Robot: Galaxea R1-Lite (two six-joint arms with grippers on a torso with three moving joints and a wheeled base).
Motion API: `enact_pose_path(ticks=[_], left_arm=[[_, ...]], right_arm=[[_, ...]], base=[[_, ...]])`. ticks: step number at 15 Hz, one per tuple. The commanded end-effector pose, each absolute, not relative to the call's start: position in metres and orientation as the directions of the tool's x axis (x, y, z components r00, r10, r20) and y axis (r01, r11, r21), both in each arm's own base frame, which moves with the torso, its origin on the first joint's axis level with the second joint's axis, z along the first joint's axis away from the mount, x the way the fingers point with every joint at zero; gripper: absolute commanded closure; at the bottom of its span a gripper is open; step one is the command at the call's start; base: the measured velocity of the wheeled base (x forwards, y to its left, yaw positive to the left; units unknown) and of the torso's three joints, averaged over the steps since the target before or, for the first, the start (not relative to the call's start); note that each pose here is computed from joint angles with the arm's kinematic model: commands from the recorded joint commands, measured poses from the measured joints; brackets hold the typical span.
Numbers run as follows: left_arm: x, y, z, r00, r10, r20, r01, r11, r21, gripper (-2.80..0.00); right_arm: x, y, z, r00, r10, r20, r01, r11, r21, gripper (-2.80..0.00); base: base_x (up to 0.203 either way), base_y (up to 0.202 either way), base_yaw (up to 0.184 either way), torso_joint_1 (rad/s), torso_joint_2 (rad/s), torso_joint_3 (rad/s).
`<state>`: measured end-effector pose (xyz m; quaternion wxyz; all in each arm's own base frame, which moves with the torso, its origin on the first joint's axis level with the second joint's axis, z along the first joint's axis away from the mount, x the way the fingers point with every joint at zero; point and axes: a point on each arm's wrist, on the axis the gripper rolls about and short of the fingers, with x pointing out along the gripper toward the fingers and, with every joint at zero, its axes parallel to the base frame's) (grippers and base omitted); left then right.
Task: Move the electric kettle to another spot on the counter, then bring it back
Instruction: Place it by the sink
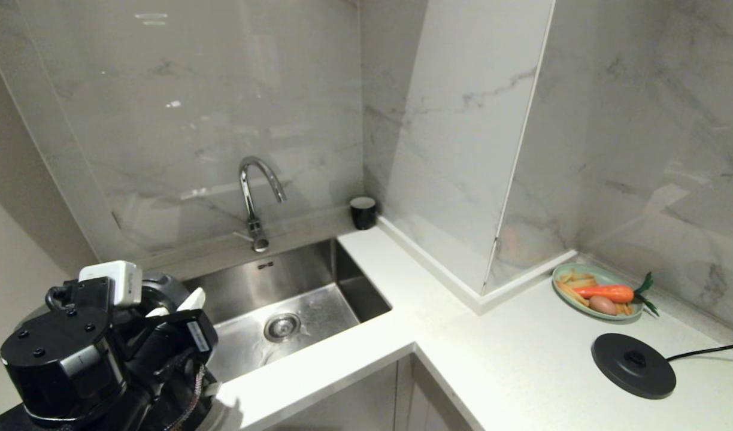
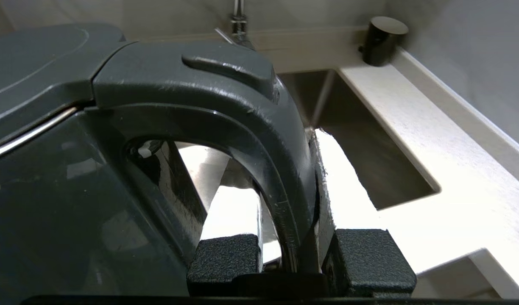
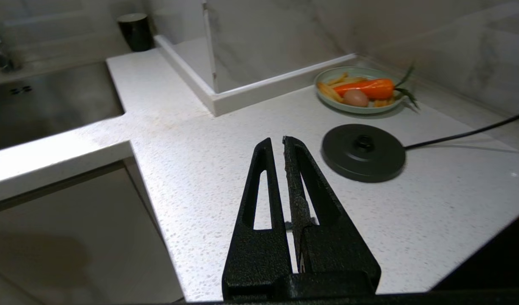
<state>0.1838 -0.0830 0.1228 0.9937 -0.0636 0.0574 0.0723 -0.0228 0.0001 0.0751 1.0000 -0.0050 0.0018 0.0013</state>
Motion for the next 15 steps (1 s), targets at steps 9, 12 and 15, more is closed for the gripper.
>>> enact_pose_path(ticks=[9, 12, 15], left_arm=[[0.263, -0.024, 0.109, 0.911, 0.384, -0.149, -0.397, 0.915, -0.067, 0.00], [0.285, -0.013, 0.092, 0.897, 0.405, -0.176, -0.419, 0.907, -0.050, 0.00], [0.300, -0.006, 0.070, 0.896, 0.420, -0.146, -0.428, 0.903, -0.028, 0.00]], right_arm=[[-0.023, 0.000, 0.075, 1.000, 0.003, -0.002, -0.003, 1.000, -0.011, 0.00], [-0.023, 0.000, 0.075, 1.000, 0.003, -0.002, -0.003, 1.000, -0.011, 0.00], [-0.023, 0.000, 0.075, 1.000, 0.003, -0.002, -0.003, 1.000, -0.011, 0.00]], base=[[0.000, 0.000, 0.000, 0.000, 0.00, 0.000], [0.000, 0.000, 0.000, 0.000, 0.00, 0.000], [0.000, 0.000, 0.000, 0.000, 0.00, 0.000]])
